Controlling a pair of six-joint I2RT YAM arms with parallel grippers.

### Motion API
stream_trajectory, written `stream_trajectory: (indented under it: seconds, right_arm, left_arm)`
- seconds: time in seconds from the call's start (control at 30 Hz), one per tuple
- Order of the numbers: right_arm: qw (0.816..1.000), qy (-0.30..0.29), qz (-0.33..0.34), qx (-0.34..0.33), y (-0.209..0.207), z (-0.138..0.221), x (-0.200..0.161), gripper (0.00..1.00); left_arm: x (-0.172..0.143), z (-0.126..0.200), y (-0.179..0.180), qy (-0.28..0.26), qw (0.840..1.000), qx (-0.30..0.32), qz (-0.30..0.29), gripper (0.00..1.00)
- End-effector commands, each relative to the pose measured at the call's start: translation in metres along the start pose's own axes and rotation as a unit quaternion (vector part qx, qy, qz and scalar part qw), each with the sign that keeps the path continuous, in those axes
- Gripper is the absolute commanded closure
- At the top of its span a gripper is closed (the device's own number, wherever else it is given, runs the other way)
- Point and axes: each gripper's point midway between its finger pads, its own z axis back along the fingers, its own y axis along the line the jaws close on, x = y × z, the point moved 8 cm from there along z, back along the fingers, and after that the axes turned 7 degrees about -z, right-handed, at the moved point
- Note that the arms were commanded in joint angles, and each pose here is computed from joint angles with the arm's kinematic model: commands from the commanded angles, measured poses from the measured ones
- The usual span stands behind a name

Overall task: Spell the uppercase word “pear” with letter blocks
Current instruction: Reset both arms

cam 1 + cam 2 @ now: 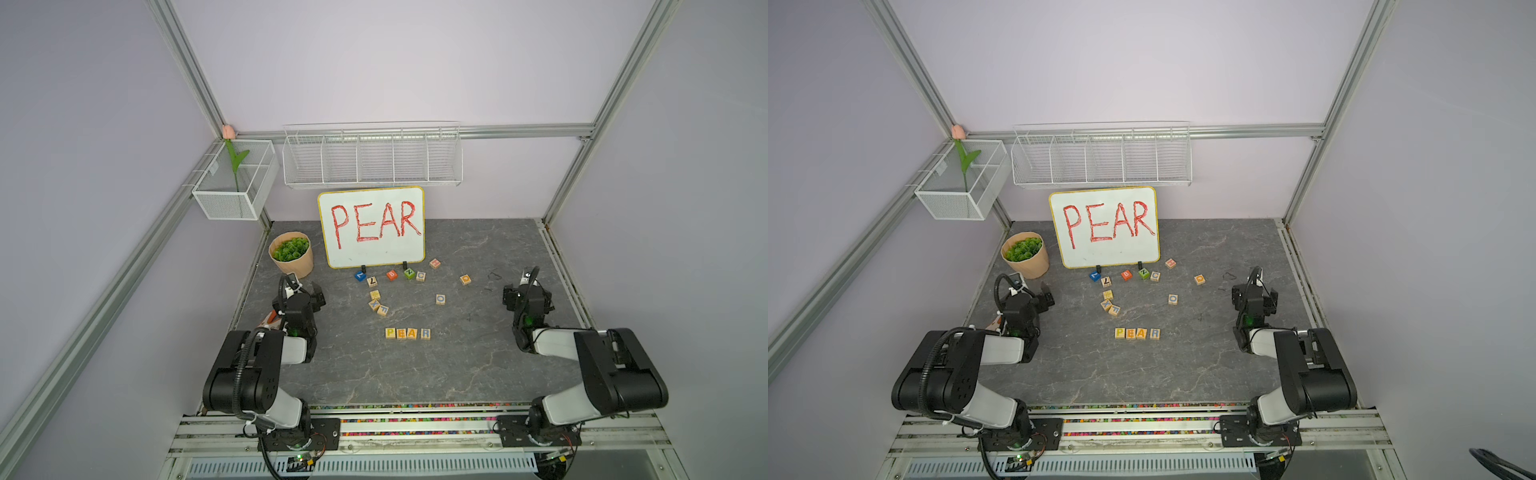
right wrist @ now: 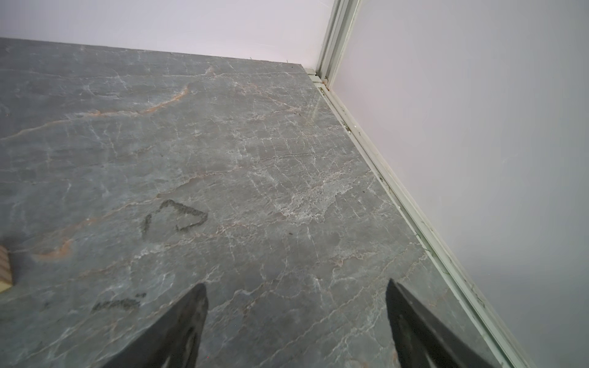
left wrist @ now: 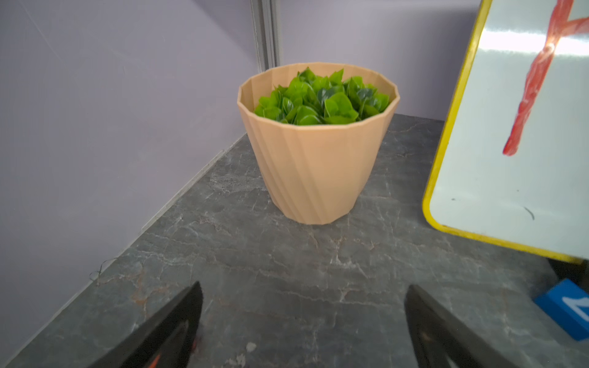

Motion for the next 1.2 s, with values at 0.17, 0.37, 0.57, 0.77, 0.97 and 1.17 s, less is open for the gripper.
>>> stream_trajectory:
  seconds: [0.17, 0.37, 0.57, 0.77, 0.97, 1.17]
  right_arm:
    - [0.994, -0.029, -0.015, 0.100, 0.010, -0.001, -0.002, 0.11]
    - [0.994, -0.022, -0.018, 0.105, 0.008, -0.002, -0.004, 0.11]
    - [0.994, -0.022, -0.020, 0.105, 0.008, -0.002, -0.003, 0.11]
    - [0.994, -0.023, -0.019, 0.105, 0.008, -0.002, -0.003, 0.11]
    - [0.994, -0.024, -0.016, 0.105, 0.008, -0.001, -0.003, 0.11]
    - [0.994, -0.025, -0.016, 0.105, 0.008, -0.001, -0.003, 0.11]
  left_arm:
    - [0.007, -0.006, -0.002, -0.007, 1.000, -0.010, -0.002, 0.01]
    - [0.007, -0.006, -0.002, -0.006, 1.000, -0.009, -0.003, 0.01]
    - [0.007, -0.006, -0.002, -0.007, 1.000, -0.010, -0.003, 0.01]
    - [0.007, -0.006, -0.006, -0.009, 0.999, -0.027, -0.014, 0.01]
    - [0.007, -0.006, -0.006, -0.010, 0.999, -0.027, -0.015, 0.01]
    - [0.007, -0.006, -0.006, -0.010, 0.999, -0.027, -0.014, 0.01]
